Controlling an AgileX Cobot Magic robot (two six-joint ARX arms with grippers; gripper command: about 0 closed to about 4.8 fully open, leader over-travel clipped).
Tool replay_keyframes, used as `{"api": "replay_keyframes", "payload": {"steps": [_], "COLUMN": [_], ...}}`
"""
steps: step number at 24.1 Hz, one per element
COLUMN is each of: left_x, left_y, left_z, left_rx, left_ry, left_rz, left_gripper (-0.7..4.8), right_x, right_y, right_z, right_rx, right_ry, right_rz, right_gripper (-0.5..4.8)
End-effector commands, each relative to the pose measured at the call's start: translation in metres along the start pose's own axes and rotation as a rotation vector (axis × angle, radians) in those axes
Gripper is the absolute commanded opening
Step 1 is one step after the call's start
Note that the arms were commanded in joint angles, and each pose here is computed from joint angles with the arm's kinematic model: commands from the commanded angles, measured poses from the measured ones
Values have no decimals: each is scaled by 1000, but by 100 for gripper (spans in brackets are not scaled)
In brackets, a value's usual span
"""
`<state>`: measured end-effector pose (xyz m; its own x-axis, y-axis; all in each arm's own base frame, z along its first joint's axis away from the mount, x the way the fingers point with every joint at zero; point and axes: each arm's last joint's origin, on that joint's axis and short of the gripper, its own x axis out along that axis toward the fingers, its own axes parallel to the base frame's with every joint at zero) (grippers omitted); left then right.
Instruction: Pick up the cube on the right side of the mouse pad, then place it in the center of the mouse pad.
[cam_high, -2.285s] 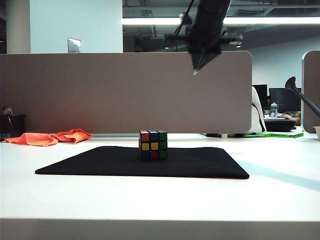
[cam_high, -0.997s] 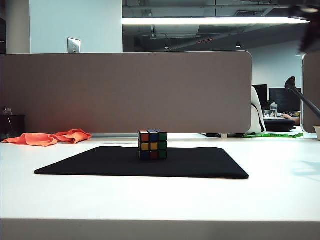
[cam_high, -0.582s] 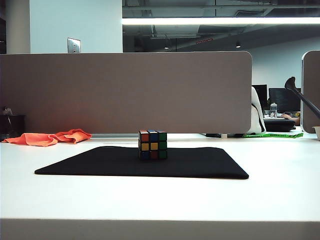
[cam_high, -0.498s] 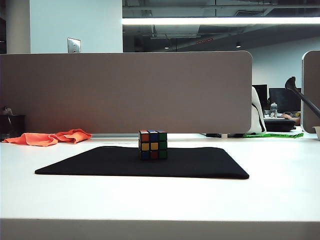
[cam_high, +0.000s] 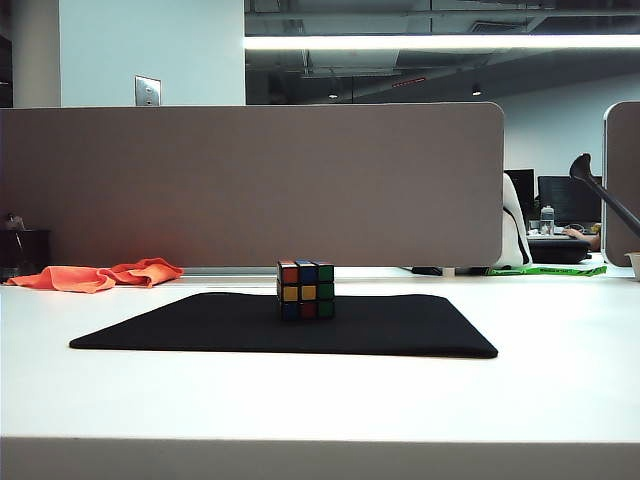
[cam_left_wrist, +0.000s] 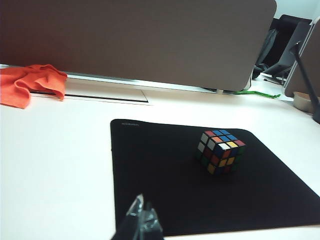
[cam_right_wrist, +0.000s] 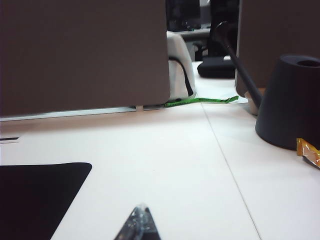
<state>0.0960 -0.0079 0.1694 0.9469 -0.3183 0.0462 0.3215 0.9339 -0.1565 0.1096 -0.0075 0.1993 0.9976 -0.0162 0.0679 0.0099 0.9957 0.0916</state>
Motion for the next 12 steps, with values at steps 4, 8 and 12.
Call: {"api": "replay_keyframes", "payload": {"steps": [4, 8, 12], "left_x": [0, -1, -1], "left_y": [1, 3, 4], "left_z": [5, 8, 8], "left_rx": [24, 66, 93], "left_ry": [-55, -85, -88], "left_rz": [71, 136, 166], "left_gripper": [-6, -6, -6], "right_x": [-5, -5, -5], "right_y": [-2, -4, -4], "right_z": [-16, -28, -29], "right_rx": [8, 5, -17], "right_ry": [5, 29, 39], "right_rz": [-20, -52, -54], "right_gripper": [-1, -1, -1]}}
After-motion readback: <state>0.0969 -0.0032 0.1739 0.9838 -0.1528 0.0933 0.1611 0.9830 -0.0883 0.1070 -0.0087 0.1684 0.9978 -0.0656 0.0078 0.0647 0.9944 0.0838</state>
